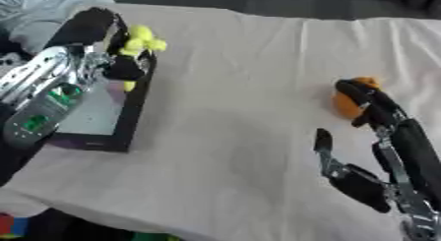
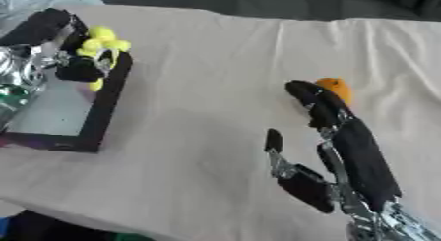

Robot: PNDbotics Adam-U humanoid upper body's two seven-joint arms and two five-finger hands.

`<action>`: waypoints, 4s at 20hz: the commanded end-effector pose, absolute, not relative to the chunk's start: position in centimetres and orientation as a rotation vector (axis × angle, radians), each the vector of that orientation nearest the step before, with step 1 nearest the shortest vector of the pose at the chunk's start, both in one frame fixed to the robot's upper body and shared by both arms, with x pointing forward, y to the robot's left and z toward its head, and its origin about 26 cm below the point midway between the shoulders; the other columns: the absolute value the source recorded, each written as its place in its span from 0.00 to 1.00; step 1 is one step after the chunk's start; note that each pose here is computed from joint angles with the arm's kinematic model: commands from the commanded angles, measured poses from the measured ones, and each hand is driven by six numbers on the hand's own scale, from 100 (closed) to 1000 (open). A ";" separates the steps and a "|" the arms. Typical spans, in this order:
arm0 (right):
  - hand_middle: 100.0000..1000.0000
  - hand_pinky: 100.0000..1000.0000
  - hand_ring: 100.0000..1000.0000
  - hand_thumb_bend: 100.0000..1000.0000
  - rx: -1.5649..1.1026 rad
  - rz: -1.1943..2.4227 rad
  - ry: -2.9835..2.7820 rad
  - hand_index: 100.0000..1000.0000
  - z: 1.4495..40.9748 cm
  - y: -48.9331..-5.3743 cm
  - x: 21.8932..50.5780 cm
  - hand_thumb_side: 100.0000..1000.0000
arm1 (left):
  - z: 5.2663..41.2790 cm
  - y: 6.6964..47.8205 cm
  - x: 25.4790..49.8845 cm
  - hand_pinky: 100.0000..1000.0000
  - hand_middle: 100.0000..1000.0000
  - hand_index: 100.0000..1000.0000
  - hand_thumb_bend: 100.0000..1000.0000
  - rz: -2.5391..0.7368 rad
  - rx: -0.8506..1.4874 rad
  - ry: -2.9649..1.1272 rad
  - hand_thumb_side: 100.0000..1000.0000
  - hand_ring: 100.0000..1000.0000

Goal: Pick up the objects with one hand, pass them to the other hand, and then place them into the box on the other side of the table.

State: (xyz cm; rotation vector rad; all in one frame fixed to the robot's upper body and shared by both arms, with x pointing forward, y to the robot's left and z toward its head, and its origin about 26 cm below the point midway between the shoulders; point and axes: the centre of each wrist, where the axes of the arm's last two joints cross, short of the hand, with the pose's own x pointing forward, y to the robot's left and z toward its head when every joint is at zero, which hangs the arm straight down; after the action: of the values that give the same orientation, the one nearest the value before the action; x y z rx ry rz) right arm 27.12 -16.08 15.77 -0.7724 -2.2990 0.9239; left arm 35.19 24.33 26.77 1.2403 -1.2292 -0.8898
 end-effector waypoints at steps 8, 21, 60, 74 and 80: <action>0.84 0.47 0.89 0.00 -0.800 0.905 -2.312 0.91 15.9 -16.1 26.9 0.39 | 28.7 27.2 34.9 0.65 0.14 0.19 0.00 -0.738 1.272 -1.263 0.17 0.40; 0.84 0.48 0.89 0.00 -0.797 0.908 -2.322 0.91 15.8 -16.2 26.9 0.39 | 25.9 31.2 37.7 0.81 0.54 0.69 0.00 -0.654 1.308 -1.069 0.18 0.67; 0.78 0.40 0.82 0.00 -0.848 0.721 -2.037 0.82 20.6 -22.1 29.2 0.42 | 28.7 23.4 30.4 0.79 0.53 0.72 0.00 -0.339 0.826 -1.963 0.48 0.61; 0.87 0.80 0.93 0.00 -0.792 1.188 -1.592 0.91 25.6 -26.2 29.6 0.57 | 24.5 20.6 30.3 0.78 0.54 0.77 0.00 -0.213 0.336 -2.138 0.55 0.61; 0.87 0.86 0.93 0.00 -0.698 1.422 -1.516 0.89 26.6 -28.4 29.3 0.45 | 24.5 20.4 30.3 0.78 0.53 0.76 0.00 -0.237 0.322 -2.136 0.56 0.61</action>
State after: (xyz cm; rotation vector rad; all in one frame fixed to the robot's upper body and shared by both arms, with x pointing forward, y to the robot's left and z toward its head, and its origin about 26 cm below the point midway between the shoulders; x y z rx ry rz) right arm 29.59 -27.70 25.19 -0.6604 -1.5239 1.3740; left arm 30.61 20.44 23.70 0.3291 -2.1030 -0.2282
